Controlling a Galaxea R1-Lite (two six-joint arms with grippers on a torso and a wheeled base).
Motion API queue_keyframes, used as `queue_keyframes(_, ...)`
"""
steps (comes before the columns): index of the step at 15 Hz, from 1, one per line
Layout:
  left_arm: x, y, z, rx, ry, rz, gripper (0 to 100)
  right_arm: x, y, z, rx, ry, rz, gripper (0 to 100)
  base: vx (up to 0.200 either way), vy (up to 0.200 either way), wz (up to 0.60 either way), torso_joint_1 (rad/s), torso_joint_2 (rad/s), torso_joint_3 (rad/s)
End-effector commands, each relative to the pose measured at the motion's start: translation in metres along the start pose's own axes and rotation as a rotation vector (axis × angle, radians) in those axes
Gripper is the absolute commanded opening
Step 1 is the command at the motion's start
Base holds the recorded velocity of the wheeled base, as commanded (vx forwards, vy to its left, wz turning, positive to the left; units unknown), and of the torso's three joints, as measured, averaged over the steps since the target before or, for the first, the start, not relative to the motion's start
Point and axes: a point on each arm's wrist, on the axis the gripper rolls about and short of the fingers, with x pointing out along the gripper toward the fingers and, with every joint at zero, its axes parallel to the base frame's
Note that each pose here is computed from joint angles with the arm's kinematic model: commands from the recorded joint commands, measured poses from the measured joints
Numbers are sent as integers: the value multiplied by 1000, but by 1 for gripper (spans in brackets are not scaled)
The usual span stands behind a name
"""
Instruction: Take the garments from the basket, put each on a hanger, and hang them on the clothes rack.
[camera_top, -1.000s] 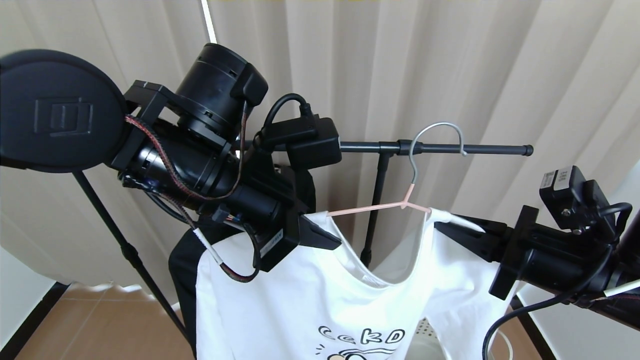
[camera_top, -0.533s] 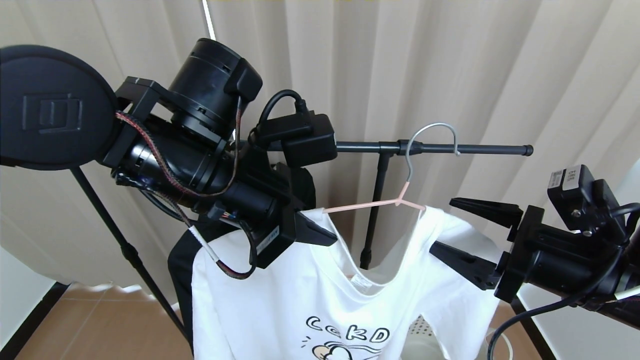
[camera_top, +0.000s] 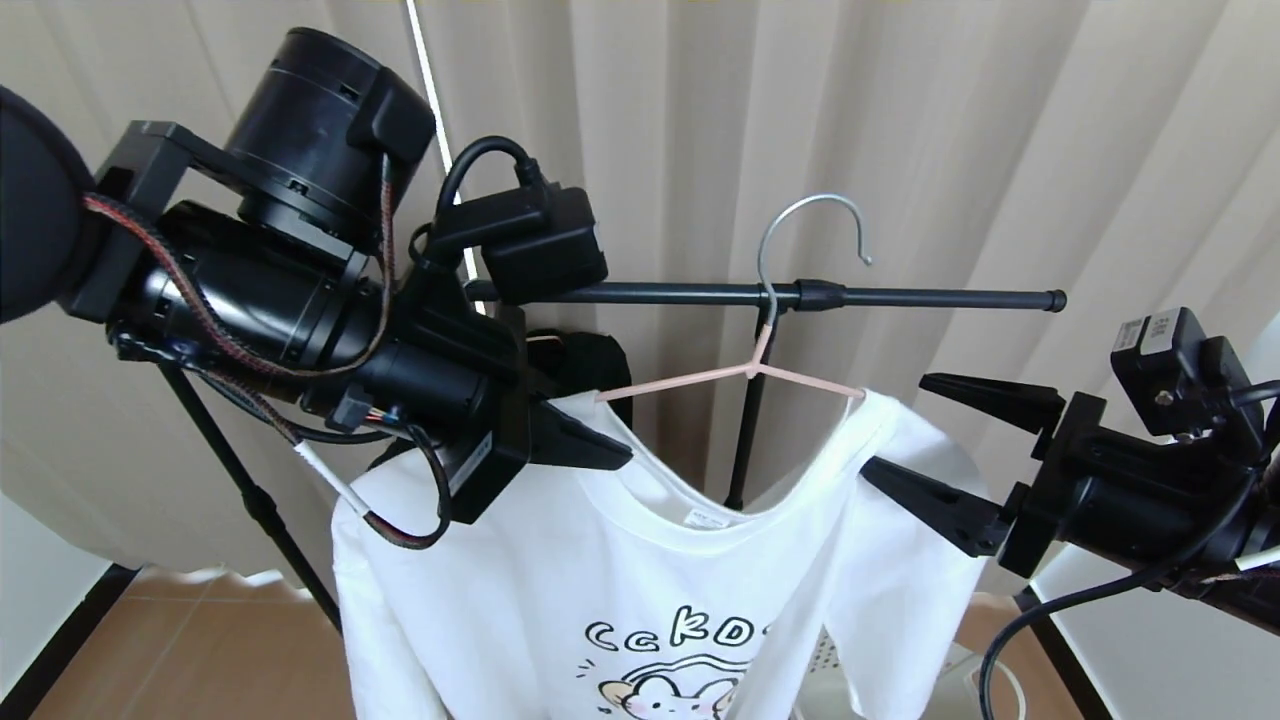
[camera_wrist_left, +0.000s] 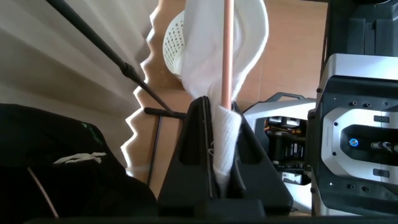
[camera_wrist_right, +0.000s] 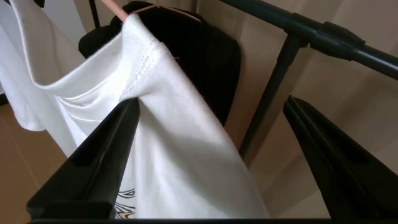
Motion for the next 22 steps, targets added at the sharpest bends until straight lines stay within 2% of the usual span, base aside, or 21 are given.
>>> queue_keyframes(1, -11, -3, -3, 7, -24, 34, 0, 0, -3, 0, 0, -2, -11, 100, 0, 0, 0, 0, 0, 0)
queue_keyframes(3, -15, -3, -5, 12, -46, 63, 0, 0, -5, 0, 2, 2, -22, 100, 0, 0, 0, 0, 0, 0)
queue_keyframes(7, -30, -12, -19, -13, -63, 142, 0, 0, -11, 0, 3, 2, -48, 100, 0, 0, 0, 0, 0, 0)
queue_keyframes(11, -39, -18, -25, -64, -112, 201, 0, 1, -20, 0, 5, 6, -80, 100, 0, 0, 0, 0, 0, 0)
queue_keyframes(13, -44, -22, -30, -66, -120, 232, 0, 0, -22, -1, 0, 10, -90, 100, 0, 0, 0, 0, 0, 0)
queue_keyframes(16, -49, -30, -38, -50, -148, 266, 0, 0, -35, -16, -120, 81, -132, 100, 0, 0, 0, 0, 0, 0)
queue_keyframes(22, -53, -35, -39, -35, -165, 293, 0, 13, -38, -39, -123, 166, -113, 100, 0, 0, 0, 0, 0, 0)
